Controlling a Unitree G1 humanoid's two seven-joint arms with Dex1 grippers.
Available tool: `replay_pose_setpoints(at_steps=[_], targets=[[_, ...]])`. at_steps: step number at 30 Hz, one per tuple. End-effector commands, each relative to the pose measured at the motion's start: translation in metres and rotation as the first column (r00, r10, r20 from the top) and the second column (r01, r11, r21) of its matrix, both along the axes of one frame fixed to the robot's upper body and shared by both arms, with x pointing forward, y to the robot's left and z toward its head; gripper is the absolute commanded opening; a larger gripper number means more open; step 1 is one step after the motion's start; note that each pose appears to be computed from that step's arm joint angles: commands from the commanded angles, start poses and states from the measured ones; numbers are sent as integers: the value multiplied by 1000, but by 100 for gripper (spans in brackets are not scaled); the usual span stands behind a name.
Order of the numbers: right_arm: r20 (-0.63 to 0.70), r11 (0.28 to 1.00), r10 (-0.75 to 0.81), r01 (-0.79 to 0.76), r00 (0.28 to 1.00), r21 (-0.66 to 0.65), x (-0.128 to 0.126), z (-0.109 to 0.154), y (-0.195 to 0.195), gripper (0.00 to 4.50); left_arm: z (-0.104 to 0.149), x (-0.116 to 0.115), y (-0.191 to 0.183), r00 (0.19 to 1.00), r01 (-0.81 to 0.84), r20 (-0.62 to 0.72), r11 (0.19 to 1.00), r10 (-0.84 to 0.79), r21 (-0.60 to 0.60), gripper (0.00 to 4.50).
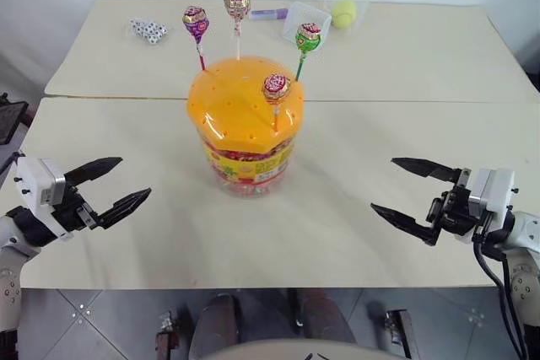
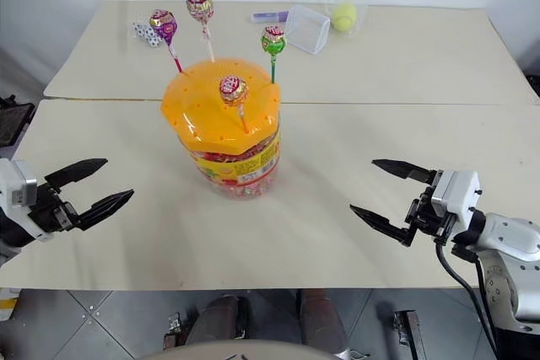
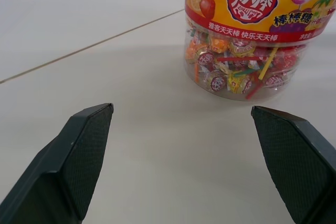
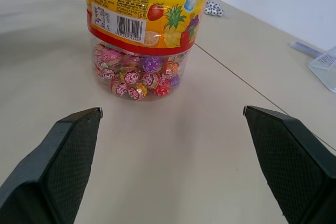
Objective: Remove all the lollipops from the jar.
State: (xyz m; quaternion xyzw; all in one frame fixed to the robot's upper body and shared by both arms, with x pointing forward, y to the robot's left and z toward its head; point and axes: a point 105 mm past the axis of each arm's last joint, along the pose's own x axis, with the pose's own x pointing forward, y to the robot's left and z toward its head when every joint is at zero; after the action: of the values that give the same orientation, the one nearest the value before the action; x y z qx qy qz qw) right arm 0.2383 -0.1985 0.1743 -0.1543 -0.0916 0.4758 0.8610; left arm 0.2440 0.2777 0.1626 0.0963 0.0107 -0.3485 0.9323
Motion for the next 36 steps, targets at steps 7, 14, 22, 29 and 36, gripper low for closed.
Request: replay_pose_setpoints(at_steps=[7,14,22,29,36], targets=[[222,943,89,-154,971,296,-19,81,47,450,47,14,8,997,79,34,916,-72,-393,447],[304,906,67,-186,950,381,-30,104,58,450,105,52,-28,952,304,186,823,-244,-479,447],[268,918,60,-159,961,363,-37,87,51,450,137,86,-75,873,486,227,807,-432,-335,447],[260,905,39,-145,965,400,-43,86,51,450,144,95,-112,805,593,224,759,-549,-270,447],[265,891,27,-144,964,430,-45,84,56,450,145,104,-122,787,616,199,727,-583,-303,362]])
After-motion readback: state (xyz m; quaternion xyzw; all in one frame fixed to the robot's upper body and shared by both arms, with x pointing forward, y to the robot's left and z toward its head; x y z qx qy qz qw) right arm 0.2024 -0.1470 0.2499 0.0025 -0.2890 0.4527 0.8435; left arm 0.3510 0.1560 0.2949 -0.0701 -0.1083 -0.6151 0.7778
